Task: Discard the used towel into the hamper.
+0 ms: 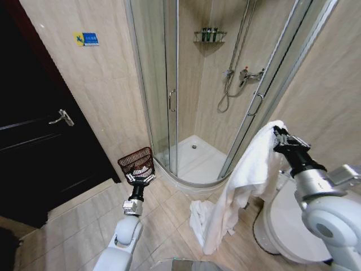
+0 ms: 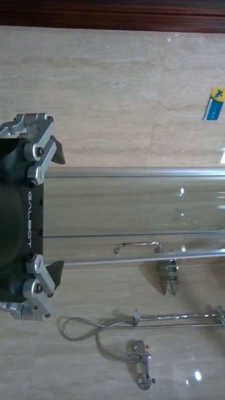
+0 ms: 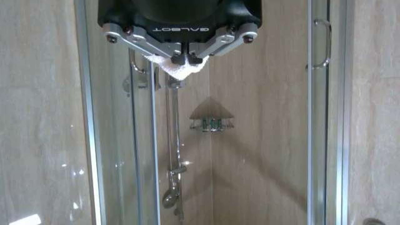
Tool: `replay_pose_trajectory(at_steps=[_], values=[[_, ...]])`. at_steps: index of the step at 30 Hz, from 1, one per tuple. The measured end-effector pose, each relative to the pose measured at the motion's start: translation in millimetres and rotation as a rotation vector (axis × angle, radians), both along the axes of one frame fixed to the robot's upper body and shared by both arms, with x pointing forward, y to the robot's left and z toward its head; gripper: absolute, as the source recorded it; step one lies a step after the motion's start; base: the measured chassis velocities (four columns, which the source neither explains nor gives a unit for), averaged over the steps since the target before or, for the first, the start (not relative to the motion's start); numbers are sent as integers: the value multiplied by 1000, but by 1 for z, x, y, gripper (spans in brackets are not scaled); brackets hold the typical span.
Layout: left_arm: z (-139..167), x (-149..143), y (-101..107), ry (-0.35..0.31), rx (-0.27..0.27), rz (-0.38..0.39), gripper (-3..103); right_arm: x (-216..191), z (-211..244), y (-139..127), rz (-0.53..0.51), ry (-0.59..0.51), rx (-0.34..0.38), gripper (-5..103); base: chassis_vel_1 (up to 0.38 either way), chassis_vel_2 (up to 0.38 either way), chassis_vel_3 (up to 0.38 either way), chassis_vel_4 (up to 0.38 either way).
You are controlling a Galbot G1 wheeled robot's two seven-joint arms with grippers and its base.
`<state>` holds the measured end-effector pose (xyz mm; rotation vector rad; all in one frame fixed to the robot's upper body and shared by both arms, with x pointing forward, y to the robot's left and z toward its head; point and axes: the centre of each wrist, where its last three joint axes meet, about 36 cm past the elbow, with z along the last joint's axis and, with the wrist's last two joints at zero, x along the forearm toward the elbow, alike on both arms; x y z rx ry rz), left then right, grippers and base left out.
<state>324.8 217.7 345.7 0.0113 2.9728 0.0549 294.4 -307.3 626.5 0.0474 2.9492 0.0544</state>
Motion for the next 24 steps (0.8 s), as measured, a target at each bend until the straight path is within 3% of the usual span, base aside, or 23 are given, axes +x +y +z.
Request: replay_pose_trajectory(at_steps=[15,24], values=[[-5,0,-2,10,4,7,100,1,0,2,24,10,3,2,31,33,33,36],[18,18,23,-16,15,11,100,2,-1,2,54,12,7,2,80,95,101,90]])
